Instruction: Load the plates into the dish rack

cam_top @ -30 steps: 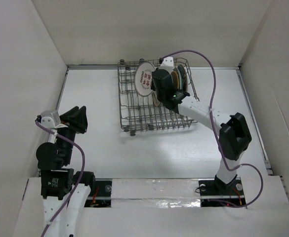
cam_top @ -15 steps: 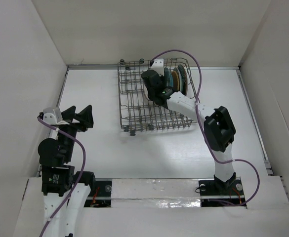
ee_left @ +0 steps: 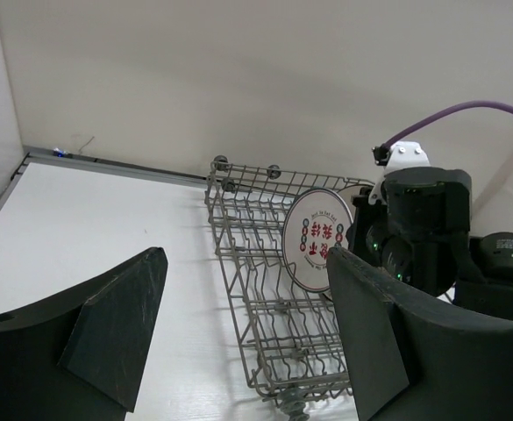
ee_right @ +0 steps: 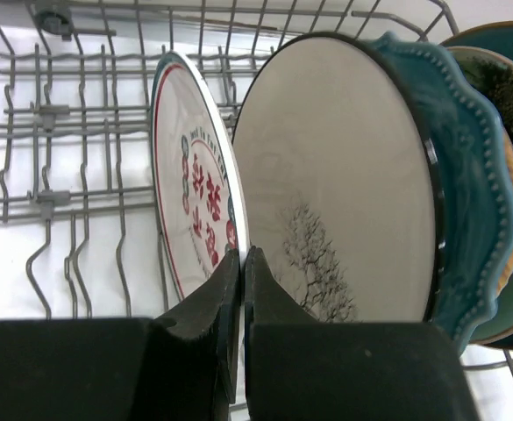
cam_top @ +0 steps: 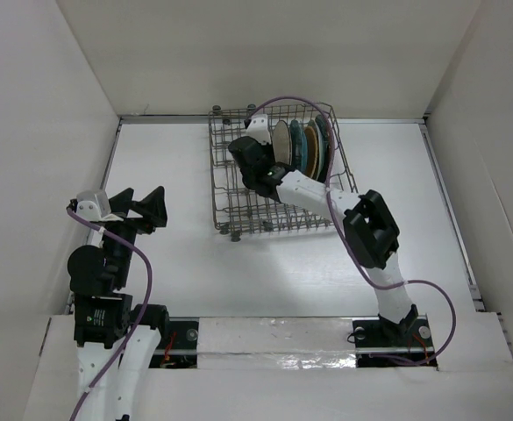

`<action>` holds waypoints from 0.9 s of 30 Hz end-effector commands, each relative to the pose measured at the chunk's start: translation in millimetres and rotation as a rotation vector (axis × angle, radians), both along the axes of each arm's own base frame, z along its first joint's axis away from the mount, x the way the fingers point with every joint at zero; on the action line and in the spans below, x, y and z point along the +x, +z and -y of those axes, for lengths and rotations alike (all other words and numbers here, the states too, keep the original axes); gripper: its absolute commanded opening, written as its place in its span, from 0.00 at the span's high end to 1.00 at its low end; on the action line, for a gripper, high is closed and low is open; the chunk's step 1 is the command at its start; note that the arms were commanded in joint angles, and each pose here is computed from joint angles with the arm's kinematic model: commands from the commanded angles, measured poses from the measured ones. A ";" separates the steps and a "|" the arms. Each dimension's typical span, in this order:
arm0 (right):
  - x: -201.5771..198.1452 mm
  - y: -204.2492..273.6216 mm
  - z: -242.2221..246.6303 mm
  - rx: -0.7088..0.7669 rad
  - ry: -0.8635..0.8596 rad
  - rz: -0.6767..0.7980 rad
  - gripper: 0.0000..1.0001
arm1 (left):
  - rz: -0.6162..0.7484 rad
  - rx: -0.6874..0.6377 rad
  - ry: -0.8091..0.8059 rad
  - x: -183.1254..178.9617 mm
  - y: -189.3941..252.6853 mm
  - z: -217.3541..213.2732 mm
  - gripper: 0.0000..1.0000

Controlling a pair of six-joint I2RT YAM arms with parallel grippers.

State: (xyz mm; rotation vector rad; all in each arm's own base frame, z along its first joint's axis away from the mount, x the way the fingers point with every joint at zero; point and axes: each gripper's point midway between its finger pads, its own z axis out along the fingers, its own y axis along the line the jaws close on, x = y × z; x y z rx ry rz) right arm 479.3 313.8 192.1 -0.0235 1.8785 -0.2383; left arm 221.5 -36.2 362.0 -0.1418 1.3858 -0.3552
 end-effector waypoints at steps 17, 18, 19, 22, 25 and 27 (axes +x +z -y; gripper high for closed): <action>-42.3 50.8 -26.5 0.170 0.110 0.069 0.62 | 0.020 -0.001 -0.008 3.2 5.3 1.8 0.01; -43.8 53.7 -25.0 0.176 0.111 0.073 0.52 | 0.020 -0.002 -0.008 3.0 5.7 1.9 0.01; -45.1 59.0 -23.6 0.184 0.113 0.080 0.47 | 0.017 -0.004 -0.008 3.2 4.6 1.9 0.01; -56.2 76.8 -21.5 0.222 0.140 0.100 0.25 | 0.019 -0.006 -0.006 3.0 5.7 1.4 0.01; -69.8 99.8 -14.7 0.296 0.187 0.141 0.11 | 0.024 -0.009 -0.009 2.1 6.8 2.0 0.01; -86.7 134.1 -6.9 0.371 0.232 0.207 0.06 | 0.024 -0.006 -0.009 2.5 6.8 1.9 0.01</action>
